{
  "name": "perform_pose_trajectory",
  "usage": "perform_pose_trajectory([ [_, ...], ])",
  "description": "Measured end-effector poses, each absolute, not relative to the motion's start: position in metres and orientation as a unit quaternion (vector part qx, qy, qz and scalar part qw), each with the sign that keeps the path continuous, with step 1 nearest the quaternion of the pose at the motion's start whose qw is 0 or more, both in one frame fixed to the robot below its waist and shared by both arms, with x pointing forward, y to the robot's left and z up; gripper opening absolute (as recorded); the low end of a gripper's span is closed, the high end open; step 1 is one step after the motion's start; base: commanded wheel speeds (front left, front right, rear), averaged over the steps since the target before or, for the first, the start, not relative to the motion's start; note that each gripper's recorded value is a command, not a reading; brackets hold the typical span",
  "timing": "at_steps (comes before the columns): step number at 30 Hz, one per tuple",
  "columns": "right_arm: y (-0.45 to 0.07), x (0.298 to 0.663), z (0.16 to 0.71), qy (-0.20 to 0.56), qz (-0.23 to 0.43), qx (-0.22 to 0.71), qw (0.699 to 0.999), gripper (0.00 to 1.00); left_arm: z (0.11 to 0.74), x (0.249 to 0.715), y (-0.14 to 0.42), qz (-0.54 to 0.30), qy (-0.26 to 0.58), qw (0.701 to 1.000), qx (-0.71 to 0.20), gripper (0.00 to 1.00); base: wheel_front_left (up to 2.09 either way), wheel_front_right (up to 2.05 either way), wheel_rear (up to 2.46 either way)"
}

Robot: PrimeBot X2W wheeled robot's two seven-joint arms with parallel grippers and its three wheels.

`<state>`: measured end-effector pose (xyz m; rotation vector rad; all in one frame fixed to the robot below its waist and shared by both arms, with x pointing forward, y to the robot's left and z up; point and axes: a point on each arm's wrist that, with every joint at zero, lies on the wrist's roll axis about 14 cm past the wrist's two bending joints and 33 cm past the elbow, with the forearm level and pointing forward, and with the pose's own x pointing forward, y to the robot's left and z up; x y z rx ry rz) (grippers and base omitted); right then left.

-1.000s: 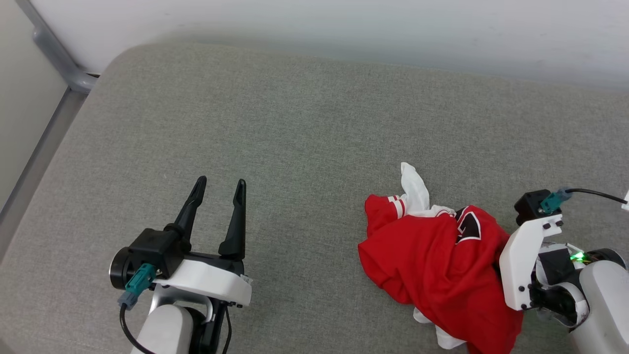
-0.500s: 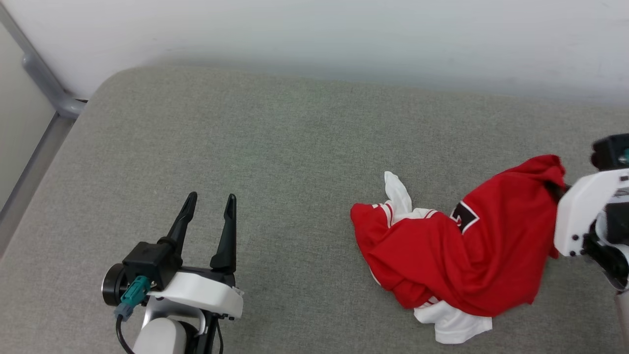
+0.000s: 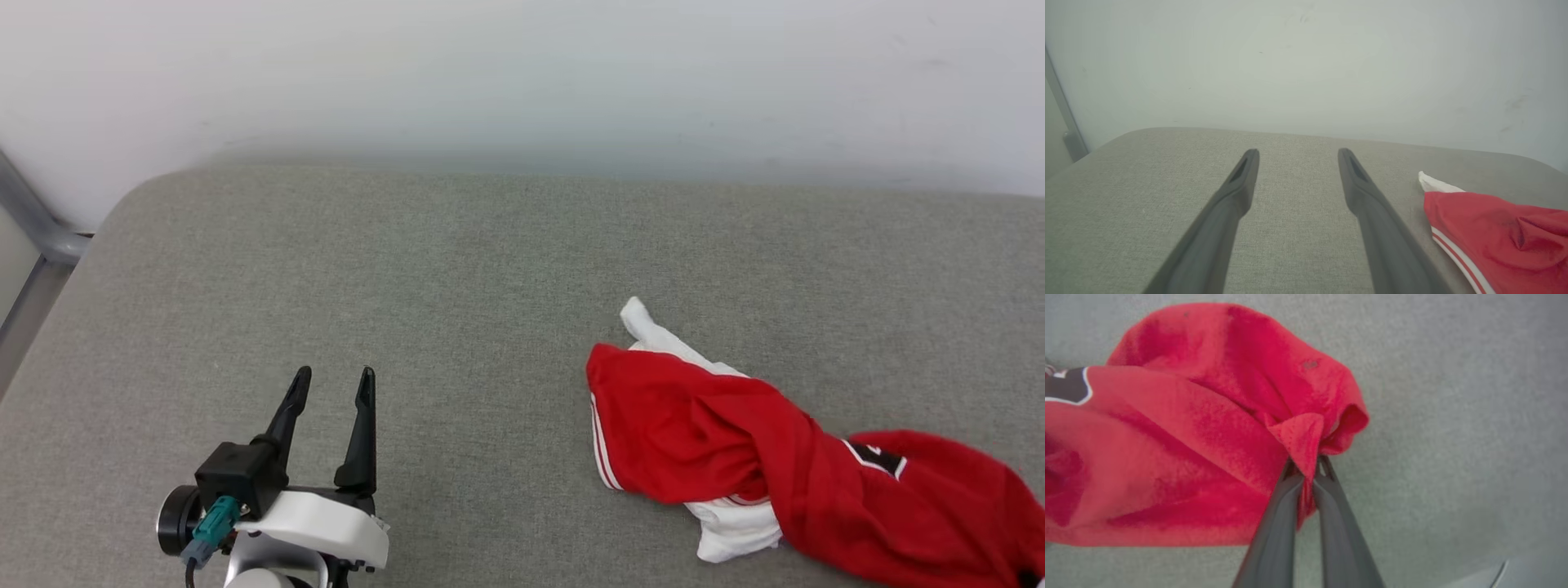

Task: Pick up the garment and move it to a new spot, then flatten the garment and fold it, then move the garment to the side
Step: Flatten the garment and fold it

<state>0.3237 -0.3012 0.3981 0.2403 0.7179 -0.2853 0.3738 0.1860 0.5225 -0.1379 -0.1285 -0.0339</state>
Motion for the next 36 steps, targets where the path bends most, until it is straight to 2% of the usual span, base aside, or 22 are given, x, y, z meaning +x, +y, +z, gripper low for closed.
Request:
perform_pose_trajectory([
  [3, -0.305, 0.298, 0.38, 0.365, -0.16, 0.136, 0.907, 0.0, 0.521, 0.371, 0.185, -0.019, -0.062, 0.996, -0.068, 1.0, 0.0, 0.0, 0.0],
  [4, -0.305, 0.295, 0.377, 0.363, -0.163, 0.141, 0.906, 0.24, 0.521, 0.37, 0.185, -0.019, -0.062, 0.996, -0.067, 1.0, 0.0, 0.0, 0.0],
  [5, -0.304, 0.293, 0.375, 0.359, -0.166, 0.144, 0.907, 0.96, 0.521, 0.369, 0.186, -0.018, -0.063, 0.996, -0.067, 1.0, 0.0, 0.0, 0.0],
  [6, -0.304, 0.293, 0.375, 0.349, -0.168, 0.149, 0.91, 1.0, 0.521, 0.368, 0.186, -0.017, -0.061, 0.996, -0.066, 1.0, 0.0, 0.0, 0.0],
  [16, -0.301, 0.334, 0.44, 0.144, -0.157, 0.109, 0.971, 1.0, 0.521, 0.354, 0.191, -0.007, -0.062, 0.996, -0.065, 1.0, 0.0, 0.0, 0.0],
  [24, -0.249, 0.36, 0.501, 0.017, -0.067, 0.058, 0.996, 1.0, 0.524, 0.346, 0.194, 0.001, -0.065, 0.996, -0.063, 1.0, 0.0, 0.0, 0.0],
  [25, -0.228, 0.361, 0.516, -0.008, -0.035, 0.047, 0.998, 1.0, 0.527, 0.345, 0.195, 0.002, -0.069, 0.996, -0.063, 1.0, 0.0, 0.0, 0.0],
  [36, -0.189, 0.338, 0.537, -0.022, 0.027, 0.03, 0.999, 1.0, 0.525, 0.348, 0.189, -0.006, -0.062, 0.996, -0.059, 1.0, 0.0, 0.0, 0.0],
])
